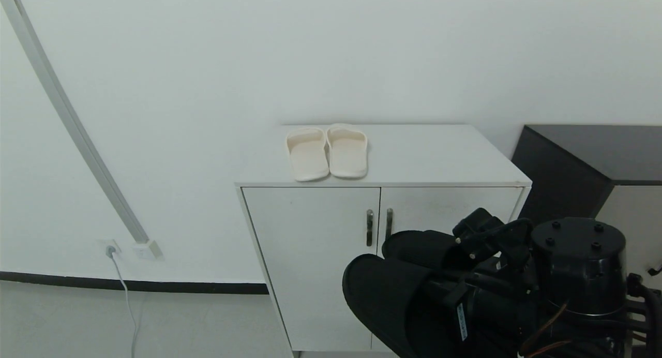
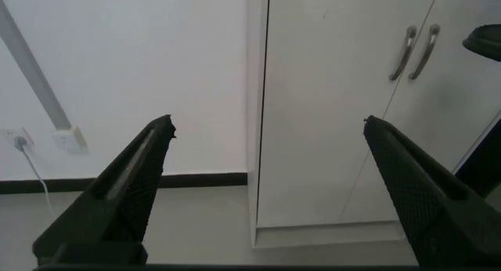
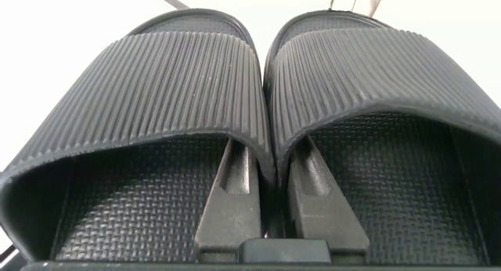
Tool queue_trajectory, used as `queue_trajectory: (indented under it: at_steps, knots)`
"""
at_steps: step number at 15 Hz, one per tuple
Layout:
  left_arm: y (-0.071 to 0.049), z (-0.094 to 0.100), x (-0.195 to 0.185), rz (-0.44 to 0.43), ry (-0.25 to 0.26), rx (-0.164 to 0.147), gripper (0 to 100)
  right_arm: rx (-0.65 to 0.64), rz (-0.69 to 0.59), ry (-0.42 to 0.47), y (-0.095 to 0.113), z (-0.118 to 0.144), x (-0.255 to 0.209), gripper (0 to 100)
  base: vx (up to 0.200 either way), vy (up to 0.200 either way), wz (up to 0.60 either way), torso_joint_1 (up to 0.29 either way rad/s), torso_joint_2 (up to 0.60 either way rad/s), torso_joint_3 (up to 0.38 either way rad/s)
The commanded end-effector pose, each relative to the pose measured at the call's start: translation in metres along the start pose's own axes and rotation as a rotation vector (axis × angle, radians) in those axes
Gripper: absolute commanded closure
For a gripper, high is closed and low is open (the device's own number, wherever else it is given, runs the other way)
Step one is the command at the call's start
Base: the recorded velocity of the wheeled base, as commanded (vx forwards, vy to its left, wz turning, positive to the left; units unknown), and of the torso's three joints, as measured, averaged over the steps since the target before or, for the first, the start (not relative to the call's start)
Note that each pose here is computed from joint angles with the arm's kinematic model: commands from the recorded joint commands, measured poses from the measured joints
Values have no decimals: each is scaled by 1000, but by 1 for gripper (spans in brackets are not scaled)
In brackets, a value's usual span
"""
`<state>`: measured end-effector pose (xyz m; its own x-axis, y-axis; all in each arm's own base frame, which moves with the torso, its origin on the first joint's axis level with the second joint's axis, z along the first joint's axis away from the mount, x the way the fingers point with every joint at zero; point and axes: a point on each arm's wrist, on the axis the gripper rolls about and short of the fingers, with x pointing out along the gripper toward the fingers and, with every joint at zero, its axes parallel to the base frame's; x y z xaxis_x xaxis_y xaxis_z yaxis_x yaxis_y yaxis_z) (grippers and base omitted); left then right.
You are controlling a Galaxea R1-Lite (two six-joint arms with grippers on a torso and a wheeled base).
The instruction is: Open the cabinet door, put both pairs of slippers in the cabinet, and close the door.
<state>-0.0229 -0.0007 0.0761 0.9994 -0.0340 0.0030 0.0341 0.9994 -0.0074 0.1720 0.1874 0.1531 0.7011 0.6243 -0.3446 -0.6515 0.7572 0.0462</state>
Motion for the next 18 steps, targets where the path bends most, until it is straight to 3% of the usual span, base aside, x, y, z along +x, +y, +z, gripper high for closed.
queue_trajectory:
  at_steps: [1, 11, 18]
  knots:
    - [0, 0, 0, 0, 1, 0, 0, 0, 0, 2, 0, 0, 0, 100, 0, 0, 0, -203, 520, 310]
    - [0, 0, 0, 0, 0, 0, 0, -3, 4, 16, 0, -5, -1, 100, 0, 0, 0, -172, 492, 323]
    - [0, 0, 0, 0, 0, 0, 0, -2, 9, 21, 1, -6, -1, 100, 0, 0, 0, -92, 452, 357]
